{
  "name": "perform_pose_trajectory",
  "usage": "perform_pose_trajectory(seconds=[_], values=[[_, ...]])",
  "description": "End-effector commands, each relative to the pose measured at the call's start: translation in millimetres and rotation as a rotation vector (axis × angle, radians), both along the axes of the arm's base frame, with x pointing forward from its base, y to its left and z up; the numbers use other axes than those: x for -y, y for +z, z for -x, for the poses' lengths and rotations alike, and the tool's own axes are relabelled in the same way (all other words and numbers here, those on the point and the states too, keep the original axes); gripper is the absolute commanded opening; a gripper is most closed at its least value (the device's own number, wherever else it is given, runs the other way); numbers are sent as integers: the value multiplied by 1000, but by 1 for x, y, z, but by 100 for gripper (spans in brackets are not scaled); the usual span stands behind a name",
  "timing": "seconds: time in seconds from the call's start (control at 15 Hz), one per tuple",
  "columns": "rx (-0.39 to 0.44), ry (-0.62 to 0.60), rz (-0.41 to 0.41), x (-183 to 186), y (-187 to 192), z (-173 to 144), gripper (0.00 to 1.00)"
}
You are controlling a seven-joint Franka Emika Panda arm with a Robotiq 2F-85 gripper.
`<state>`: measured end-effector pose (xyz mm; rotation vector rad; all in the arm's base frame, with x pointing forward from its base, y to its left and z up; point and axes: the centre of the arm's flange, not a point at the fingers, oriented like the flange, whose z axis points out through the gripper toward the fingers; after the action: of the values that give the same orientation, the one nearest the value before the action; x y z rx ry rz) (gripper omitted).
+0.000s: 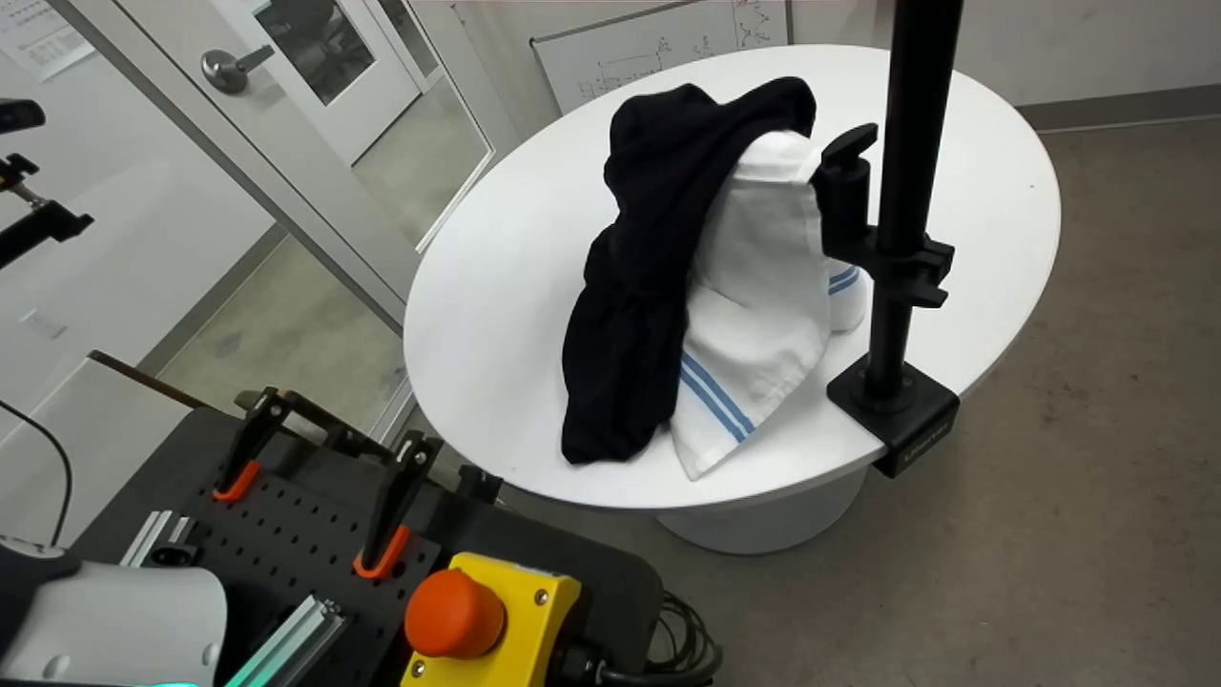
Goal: Take the towel and the t-shirt off the stand and put them on the table
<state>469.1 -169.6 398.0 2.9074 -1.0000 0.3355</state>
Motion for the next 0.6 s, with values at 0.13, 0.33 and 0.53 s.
perform_pose_trajectory(seconds=[0.13, 0.33, 0.53], values=[[29, -295, 84, 30, -52, -11, 100], [8, -402, 118, 37, -79, -11, 100], [-22, -472, 157, 41, -100, -10, 100]])
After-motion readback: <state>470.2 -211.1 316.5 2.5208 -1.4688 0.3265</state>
